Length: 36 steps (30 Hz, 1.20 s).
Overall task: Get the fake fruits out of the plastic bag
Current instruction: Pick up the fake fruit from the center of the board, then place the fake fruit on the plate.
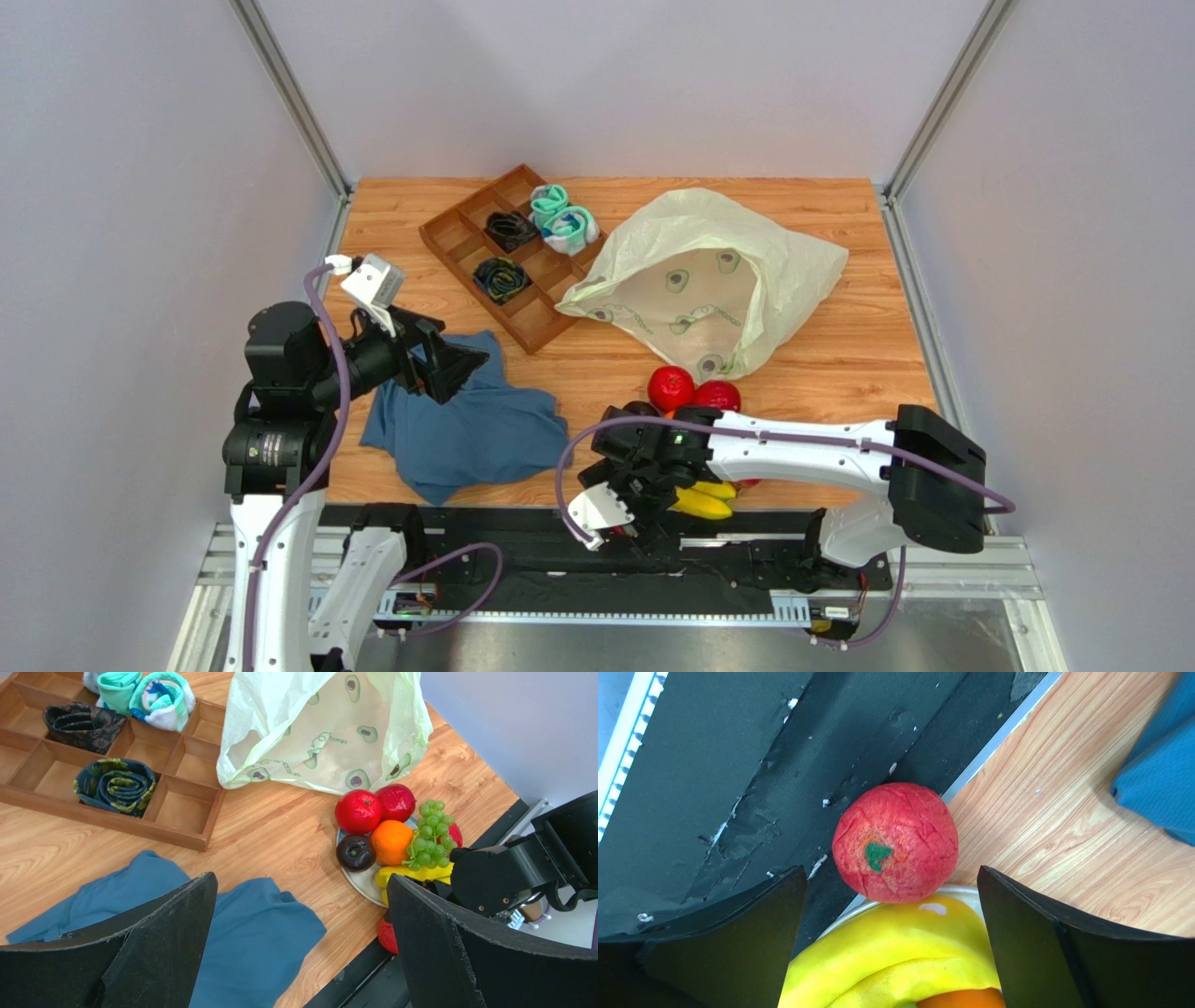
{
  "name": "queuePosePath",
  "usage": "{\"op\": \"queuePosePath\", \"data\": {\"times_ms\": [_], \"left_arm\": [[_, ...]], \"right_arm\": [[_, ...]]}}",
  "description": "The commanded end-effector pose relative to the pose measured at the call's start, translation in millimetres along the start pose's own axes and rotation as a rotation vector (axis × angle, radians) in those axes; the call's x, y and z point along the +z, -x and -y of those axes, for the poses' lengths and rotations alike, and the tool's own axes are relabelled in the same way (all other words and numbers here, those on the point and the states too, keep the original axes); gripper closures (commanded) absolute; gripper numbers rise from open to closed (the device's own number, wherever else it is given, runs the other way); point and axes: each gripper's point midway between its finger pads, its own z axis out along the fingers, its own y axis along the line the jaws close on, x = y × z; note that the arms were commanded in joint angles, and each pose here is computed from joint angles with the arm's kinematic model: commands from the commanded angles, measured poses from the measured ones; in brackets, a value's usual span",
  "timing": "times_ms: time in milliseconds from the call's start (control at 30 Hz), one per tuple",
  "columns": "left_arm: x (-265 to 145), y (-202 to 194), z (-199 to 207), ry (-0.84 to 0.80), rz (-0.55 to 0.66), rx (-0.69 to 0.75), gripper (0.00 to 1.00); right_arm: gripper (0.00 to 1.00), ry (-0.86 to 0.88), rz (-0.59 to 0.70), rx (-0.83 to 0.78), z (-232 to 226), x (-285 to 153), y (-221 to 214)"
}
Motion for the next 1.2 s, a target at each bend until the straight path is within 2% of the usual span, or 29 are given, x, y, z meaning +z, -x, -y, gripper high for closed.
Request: {"op": "queuePosePath", "data": {"times_ms": [0, 133, 167, 300, 333, 367, 467, 533, 667, 800, 1000, 1167], "left_arm": [[-2, 3, 0, 0.001, 0.029, -0.028, 0.01], [-2, 3, 1, -0.009, 0.029, -0.035, 0.01], [-1, 4, 0, -0.007, 0.033, -0.034, 0.01], [1, 5, -2, -0.004, 0.042, -0.040, 0.01], [1, 6, -2, -0.004, 0.044, -0.041, 0.01], [1, 6, -3, -0.002, 0.046, -0.048, 0.01], [4, 6, -5, -0.006, 0.041, -0.061, 0.01], [6, 5, -5, -0.015, 0.036, -0.072, 0.01], [12, 11, -7, -0.030, 0.033, -0.085, 0.01], [17, 17, -12, -0.032, 0.031, -0.089, 0.01], [25, 24, -21, -0.025, 0.027, -0.106, 0.01], [30, 24, -25, -0.026, 0.016, -0.118, 0.01]], "right_arm": [[0.10, -0.006, 0.049, -0.012, 5, 12, 11], [0.24, 0.012, 0.038, -0.034, 4, 14, 11], [0.30, 0.023, 0.030, -0.039, 2, 14, 9], [0.40, 0.037, 0.038, -0.039, -1, 13, 11], [0.46, 0.035, 0.040, -0.040, -1, 11, 11], [0.55, 0.030, 0.036, -0.040, 0, 9, 11], [0.64, -0.014, 0.017, -0.048, 7, -8, 14], [0.65, -0.071, 0.011, -0.031, 20, -32, 22], [0.66, -0.144, 0.087, 0.040, 35, -92, 49], [0.65, -0.208, 0.095, 0.068, 35, -126, 53], [0.65, -0.225, -0.001, 0.165, 32, -119, 7], [0.65, -0.284, 0.001, 0.251, 52, -122, -14]]}}
